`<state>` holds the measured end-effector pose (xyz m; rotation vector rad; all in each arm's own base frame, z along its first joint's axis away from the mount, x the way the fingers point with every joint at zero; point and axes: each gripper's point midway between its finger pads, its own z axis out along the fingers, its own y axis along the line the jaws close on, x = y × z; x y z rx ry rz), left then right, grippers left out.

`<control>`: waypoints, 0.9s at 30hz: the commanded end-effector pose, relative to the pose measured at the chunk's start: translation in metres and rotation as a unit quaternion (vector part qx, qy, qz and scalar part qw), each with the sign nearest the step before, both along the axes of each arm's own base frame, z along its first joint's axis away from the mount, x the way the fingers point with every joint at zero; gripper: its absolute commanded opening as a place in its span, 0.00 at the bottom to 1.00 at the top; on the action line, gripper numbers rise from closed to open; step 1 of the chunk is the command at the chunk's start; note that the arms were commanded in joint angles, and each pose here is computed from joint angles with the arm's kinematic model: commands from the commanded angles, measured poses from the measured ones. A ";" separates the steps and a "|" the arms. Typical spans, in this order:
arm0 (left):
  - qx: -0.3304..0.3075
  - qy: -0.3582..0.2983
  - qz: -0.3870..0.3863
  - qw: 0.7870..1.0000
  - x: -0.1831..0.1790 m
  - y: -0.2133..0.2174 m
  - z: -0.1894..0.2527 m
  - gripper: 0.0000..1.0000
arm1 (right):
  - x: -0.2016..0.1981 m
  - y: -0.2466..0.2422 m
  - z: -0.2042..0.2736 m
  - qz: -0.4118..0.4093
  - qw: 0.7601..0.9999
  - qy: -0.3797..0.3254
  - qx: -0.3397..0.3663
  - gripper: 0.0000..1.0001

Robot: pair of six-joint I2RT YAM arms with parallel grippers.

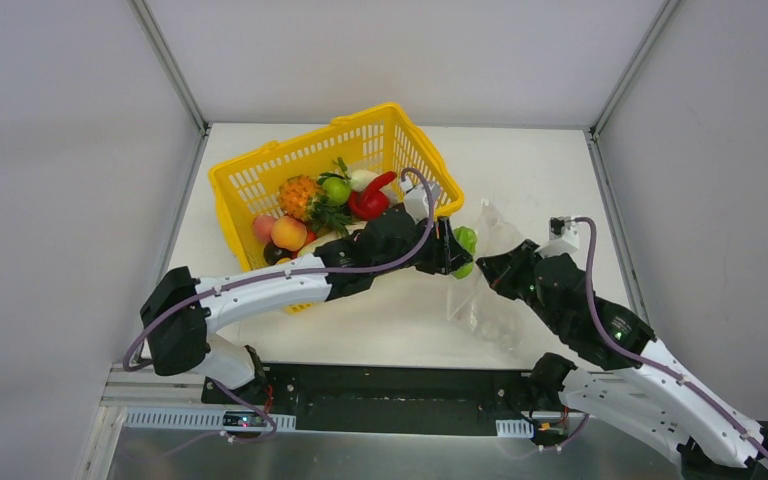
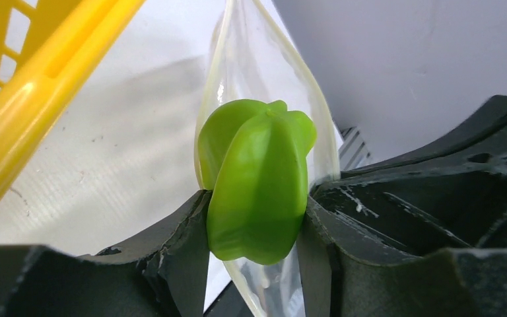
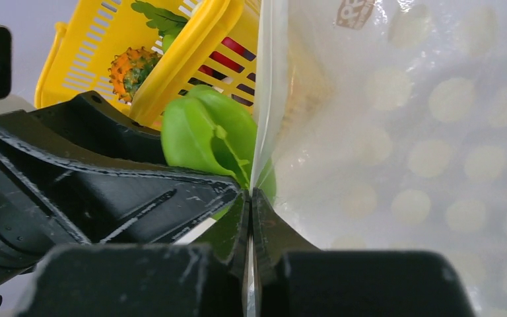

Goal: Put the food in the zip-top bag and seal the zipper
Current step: Place the fake vegetable in the zipper food storage bag.

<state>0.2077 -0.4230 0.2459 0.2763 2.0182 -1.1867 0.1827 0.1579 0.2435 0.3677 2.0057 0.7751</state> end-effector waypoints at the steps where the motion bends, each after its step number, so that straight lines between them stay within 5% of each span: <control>1: 0.016 -0.012 -0.015 1.000 -0.003 -0.012 0.017 0.46 | 0.004 0.001 0.021 -0.010 0.999 -0.020 0.033 0.00; 4: 0.118 -0.006 -0.017 0.993 -0.005 0.000 -0.001 0.51 | 0.004 0.000 0.025 -0.015 0.999 -0.024 0.045 0.00; 17: 0.136 -0.021 -0.040 0.990 -0.015 0.011 0.012 0.61 | 0.005 -0.002 0.015 -0.026 0.998 -0.023 0.056 0.00; 27: 0.227 -0.147 0.020 0.962 0.003 0.098 0.064 0.78 | 0.003 -0.005 -0.004 -0.012 1.000 -0.007 -0.005 0.00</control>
